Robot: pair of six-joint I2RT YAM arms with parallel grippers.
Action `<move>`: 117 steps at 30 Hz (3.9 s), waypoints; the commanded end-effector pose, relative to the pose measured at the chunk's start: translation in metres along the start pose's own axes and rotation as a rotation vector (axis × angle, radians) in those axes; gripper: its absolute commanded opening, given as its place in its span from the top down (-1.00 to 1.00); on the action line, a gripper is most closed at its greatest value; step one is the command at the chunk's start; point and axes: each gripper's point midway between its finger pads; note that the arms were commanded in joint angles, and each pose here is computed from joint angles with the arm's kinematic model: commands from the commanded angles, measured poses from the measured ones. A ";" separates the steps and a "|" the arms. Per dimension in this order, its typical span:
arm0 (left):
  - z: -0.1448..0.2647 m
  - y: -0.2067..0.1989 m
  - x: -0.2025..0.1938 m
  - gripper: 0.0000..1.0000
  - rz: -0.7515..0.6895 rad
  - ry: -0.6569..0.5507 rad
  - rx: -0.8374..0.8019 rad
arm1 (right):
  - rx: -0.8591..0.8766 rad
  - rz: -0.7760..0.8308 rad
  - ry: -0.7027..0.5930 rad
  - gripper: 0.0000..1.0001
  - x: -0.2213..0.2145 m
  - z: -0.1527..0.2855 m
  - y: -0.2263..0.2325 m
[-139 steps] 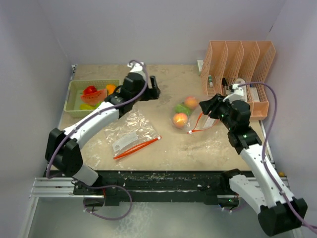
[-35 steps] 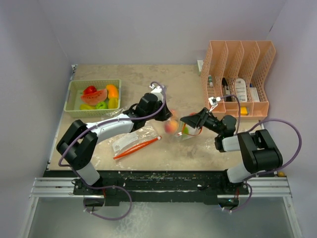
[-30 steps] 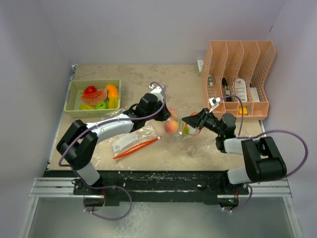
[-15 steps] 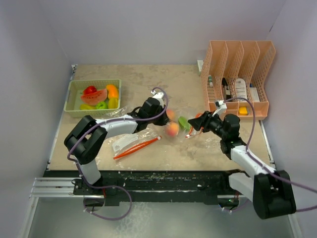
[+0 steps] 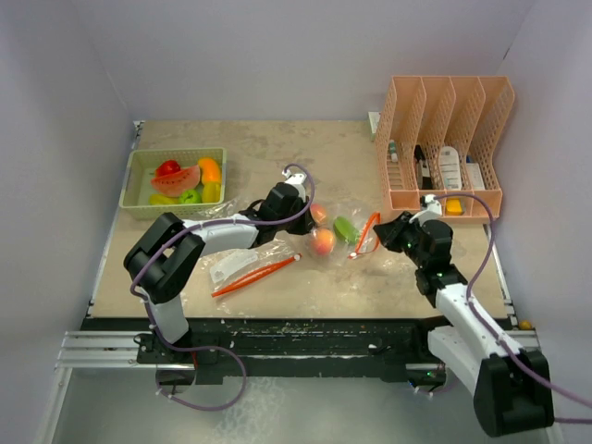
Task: Open the zip-top bag and remove the fake food
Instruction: Pick up the fake fruit from the zipper food storage bag.
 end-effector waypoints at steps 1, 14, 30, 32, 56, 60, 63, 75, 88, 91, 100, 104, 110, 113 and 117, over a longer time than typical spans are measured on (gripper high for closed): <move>-0.001 0.001 0.003 1.00 0.011 -0.018 -0.012 | -0.035 -0.018 0.053 0.81 -0.010 -0.016 -0.012; 0.000 -0.002 0.003 1.00 0.020 -0.020 -0.032 | 0.139 0.058 0.157 -0.02 -0.015 -0.070 0.011; -0.003 0.000 -0.002 1.00 0.022 -0.001 -0.034 | 0.128 0.124 0.341 -0.04 -0.085 -0.111 -0.001; -0.002 0.002 -0.002 1.00 0.027 -0.001 -0.031 | 0.117 0.129 0.335 0.18 -0.083 -0.107 -0.002; 0.004 0.013 0.008 1.00 0.145 -0.045 -0.036 | -0.058 0.179 0.003 0.71 0.052 0.005 0.050; 0.009 0.014 0.015 0.98 0.146 -0.058 -0.032 | -0.018 0.183 0.027 0.70 0.060 0.011 0.070; 0.017 0.013 0.022 0.84 0.134 -0.073 -0.023 | 0.025 0.185 -0.008 0.69 0.074 0.023 0.089; 0.110 -0.028 0.101 -0.63 0.000 -0.269 -0.102 | 0.274 0.157 -0.083 0.70 0.108 0.025 0.159; 0.179 -0.130 0.134 -0.83 0.087 -0.679 -0.751 | 0.568 0.045 -0.154 0.62 0.101 0.048 0.209; 0.182 -0.135 0.138 -0.91 0.104 -0.714 -0.804 | 0.620 0.041 -0.148 0.56 0.101 0.056 0.218; 0.198 -0.150 0.142 -0.99 0.143 -0.791 -1.018 | 0.666 0.018 -0.118 0.53 0.094 0.058 0.223; 0.199 -0.154 0.145 -0.99 0.143 -0.799 -1.049 | 0.678 0.015 -0.111 0.53 0.093 0.059 0.225; 0.197 -0.163 0.149 -0.99 0.115 -0.791 -1.058 | 0.678 0.008 -0.093 0.53 0.088 0.056 0.222; 0.196 -0.167 0.150 -0.99 0.111 -0.789 -1.067 | 0.671 0.003 -0.085 0.53 0.086 0.054 0.220; 0.194 -0.173 0.151 -0.99 0.102 -0.780 -1.080 | 0.665 -0.003 -0.082 0.52 0.085 0.052 0.218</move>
Point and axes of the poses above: each gripper's point midway between its finger pads, its own z axis back along the fingers, its own y axis along the line the jaws close on, x = y × z, and after that the axes turned 9 degrees about -z, right-handed
